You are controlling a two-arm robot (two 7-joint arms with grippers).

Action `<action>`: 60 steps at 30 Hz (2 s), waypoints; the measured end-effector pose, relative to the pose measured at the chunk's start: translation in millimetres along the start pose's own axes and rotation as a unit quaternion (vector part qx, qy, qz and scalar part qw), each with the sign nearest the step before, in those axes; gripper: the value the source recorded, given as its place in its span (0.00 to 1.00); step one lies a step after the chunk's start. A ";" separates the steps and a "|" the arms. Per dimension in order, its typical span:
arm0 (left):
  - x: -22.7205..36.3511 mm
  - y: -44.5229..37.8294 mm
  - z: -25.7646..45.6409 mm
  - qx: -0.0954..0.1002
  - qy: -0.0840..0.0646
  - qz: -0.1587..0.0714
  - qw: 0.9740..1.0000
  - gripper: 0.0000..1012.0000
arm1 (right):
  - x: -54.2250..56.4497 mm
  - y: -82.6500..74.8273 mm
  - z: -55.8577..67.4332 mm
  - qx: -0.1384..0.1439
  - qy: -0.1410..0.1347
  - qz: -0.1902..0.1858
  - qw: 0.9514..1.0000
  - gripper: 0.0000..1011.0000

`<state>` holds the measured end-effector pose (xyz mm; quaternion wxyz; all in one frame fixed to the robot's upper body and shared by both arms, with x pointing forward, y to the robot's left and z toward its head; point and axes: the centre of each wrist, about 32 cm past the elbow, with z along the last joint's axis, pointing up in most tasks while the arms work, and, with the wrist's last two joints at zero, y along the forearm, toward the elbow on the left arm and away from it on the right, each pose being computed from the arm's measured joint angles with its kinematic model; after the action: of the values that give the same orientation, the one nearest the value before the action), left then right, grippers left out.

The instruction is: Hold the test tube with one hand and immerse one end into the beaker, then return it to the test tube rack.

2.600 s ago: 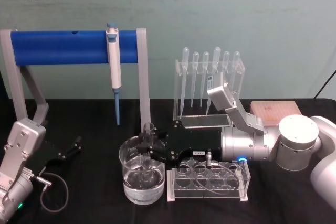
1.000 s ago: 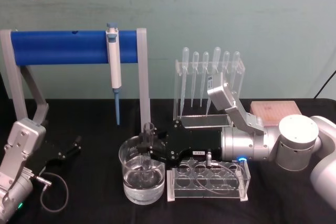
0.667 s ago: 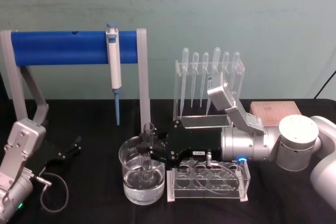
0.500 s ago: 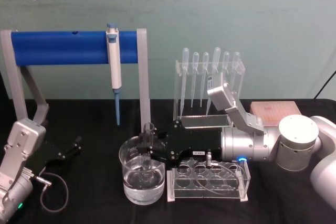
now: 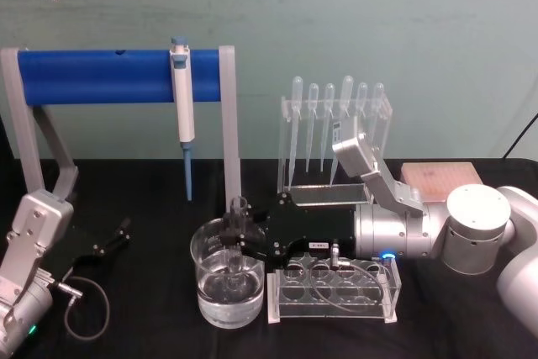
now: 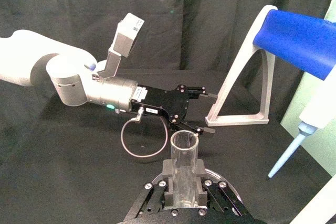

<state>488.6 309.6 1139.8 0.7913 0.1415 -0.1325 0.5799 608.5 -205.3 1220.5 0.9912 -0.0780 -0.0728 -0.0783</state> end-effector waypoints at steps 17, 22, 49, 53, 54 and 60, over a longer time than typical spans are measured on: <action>0.0 0.0 0.0 0.000 0.000 0.000 1.000 0.99 | 0.8 -7.0 23.7 0.016 -0.014 0.002 1.000 0.22; 0.0 0.0 0.0 0.000 0.000 0.000 1.000 0.99 | 2.1 -10.9 40.7 0.017 -0.019 0.005 1.000 0.22; 0.0 0.0 0.0 0.000 0.000 0.000 1.000 0.99 | -28.0 -81.1 100.8 0.012 -0.040 -0.041 0.998 0.22; 0.0 0.0 0.0 0.000 0.000 0.000 1.000 0.99 | -37.1 -94.7 95.9 0.007 -0.035 -0.056 0.998 0.22; 0.0 0.0 0.0 0.000 0.000 0.000 1.000 0.99 | -39.4 -98.2 94.1 0.005 -0.033 -0.060 0.998 0.22; 0.0 0.0 0.0 0.000 0.000 0.000 1.000 0.99 | -52.7 -114.4 81.1 -0.003 -0.023 -0.078 0.997 0.22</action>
<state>488.6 309.7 1139.8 0.7913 0.1415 -0.1325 0.5800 527.3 -295.9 1307.9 0.9799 -0.0769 -0.1014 -0.1534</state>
